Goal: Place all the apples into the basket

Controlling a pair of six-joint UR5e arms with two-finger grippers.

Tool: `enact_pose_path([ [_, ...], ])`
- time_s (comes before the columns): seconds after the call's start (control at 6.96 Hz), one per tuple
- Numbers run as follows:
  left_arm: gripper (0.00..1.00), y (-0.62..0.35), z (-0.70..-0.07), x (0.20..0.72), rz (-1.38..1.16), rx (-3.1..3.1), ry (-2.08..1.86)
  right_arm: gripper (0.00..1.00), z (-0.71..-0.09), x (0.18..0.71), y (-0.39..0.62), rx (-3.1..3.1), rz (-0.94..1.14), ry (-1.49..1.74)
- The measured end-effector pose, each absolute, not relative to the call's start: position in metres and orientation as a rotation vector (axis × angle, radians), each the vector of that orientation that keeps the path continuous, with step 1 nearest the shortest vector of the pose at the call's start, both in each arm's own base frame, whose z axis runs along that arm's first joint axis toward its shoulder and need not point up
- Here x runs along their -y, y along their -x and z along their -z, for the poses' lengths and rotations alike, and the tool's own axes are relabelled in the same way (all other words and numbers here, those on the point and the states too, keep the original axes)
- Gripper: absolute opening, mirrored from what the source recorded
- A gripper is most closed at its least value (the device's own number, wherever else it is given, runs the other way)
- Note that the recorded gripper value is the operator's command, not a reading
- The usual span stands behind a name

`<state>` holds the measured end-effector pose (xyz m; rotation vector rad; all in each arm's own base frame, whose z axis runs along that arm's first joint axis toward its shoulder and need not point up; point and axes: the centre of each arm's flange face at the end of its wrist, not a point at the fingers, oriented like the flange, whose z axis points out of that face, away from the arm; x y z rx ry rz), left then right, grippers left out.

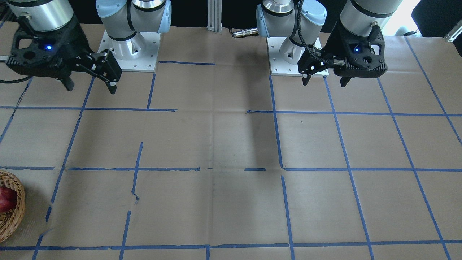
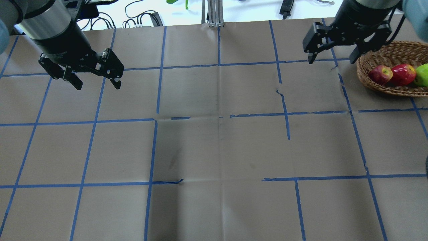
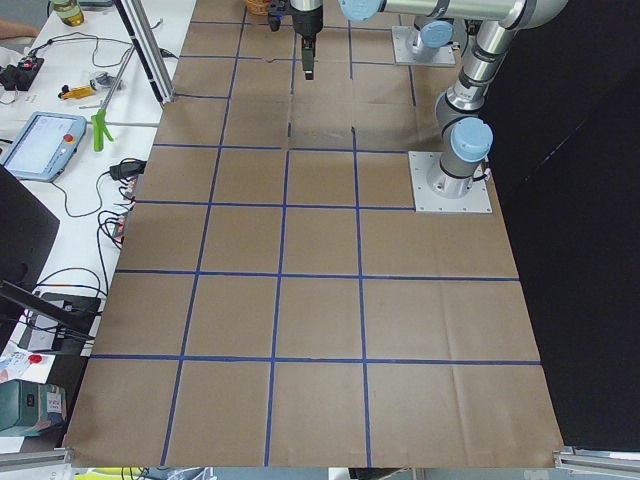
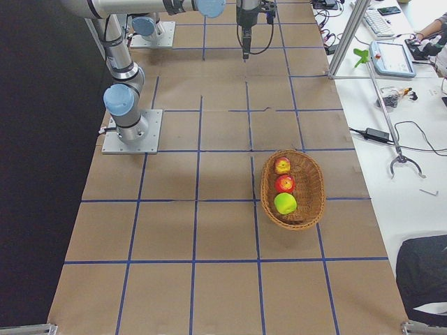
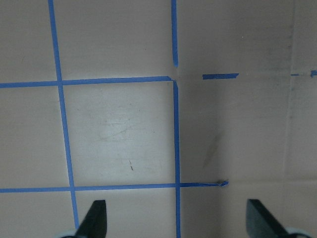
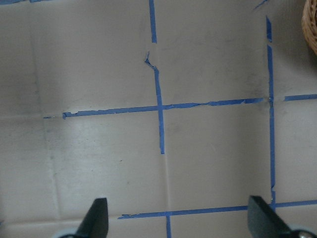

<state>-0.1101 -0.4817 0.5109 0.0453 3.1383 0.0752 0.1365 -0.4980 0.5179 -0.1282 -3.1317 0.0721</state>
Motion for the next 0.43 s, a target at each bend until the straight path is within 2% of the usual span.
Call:
enact_pose_path([
  [0.43,0.98,0.1102,-0.5105,0.4821,-0.076,-3.139,-0.045,1.00,-0.5157,0.4907,-0.1644,3.133,-0.069,0.159],
])
